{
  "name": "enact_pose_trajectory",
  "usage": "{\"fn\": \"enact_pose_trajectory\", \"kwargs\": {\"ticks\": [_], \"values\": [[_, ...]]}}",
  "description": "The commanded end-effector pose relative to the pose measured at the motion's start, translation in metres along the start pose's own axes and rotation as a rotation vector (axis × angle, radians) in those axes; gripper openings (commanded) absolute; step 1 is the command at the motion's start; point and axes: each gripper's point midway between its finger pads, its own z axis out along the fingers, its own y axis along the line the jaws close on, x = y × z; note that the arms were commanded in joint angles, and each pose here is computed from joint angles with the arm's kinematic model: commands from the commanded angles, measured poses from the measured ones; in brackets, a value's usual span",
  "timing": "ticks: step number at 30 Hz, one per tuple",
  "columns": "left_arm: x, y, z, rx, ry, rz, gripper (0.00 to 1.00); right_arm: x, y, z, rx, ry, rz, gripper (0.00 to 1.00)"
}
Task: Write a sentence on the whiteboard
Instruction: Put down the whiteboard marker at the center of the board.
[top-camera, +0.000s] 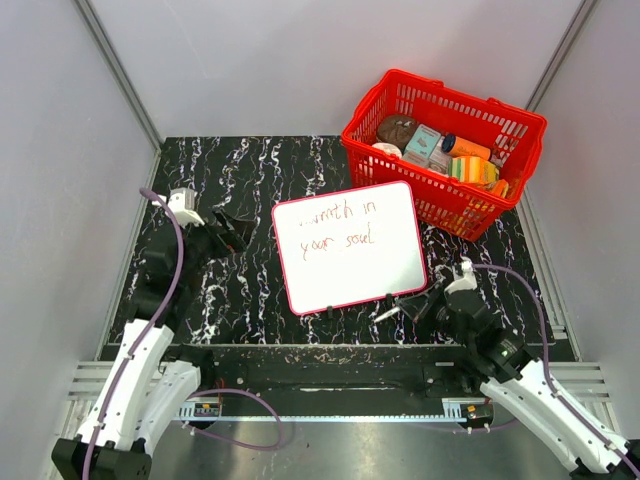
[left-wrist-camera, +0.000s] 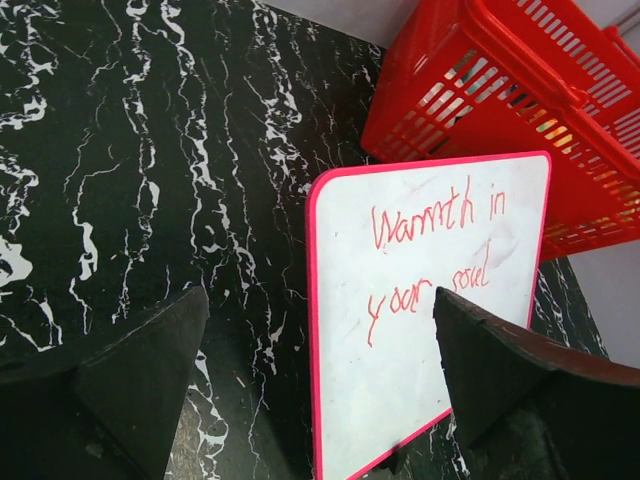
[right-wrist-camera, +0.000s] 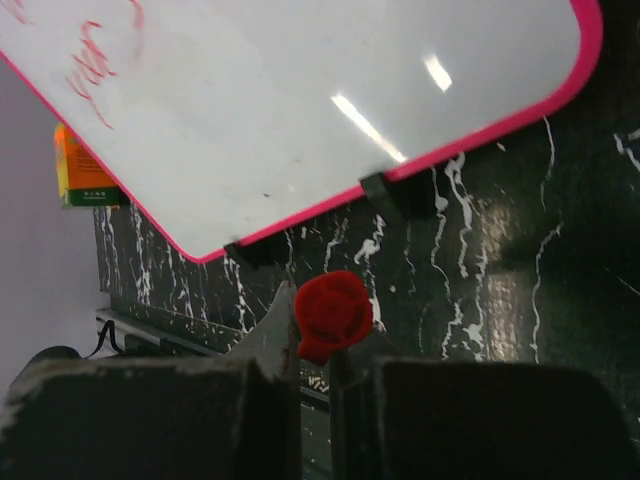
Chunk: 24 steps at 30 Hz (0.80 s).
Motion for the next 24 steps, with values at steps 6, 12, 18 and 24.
{"fn": "enact_pose_trajectory", "kwargs": {"ticks": [6, 12, 18, 24], "values": [[-0.010, 0.003, 0.004, -0.037, -0.032, -0.036, 0.99, 0.062, -0.043, 0.011, 0.032, 0.169, 0.287, 0.00], [-0.009, 0.002, 0.004, -0.027, -0.033, -0.030, 0.99, 0.045, -0.051, 0.010, 0.106, 0.087, 0.271, 0.15], [-0.008, 0.002, 0.003, -0.021, -0.037, -0.026, 0.99, 0.043, -0.054, 0.011, 0.175, 0.100, 0.218, 0.58], [-0.008, 0.002, 0.002, -0.017, -0.038, -0.023, 0.99, 0.032, -0.044, 0.010, 0.154, 0.069, 0.206, 0.81]]}}
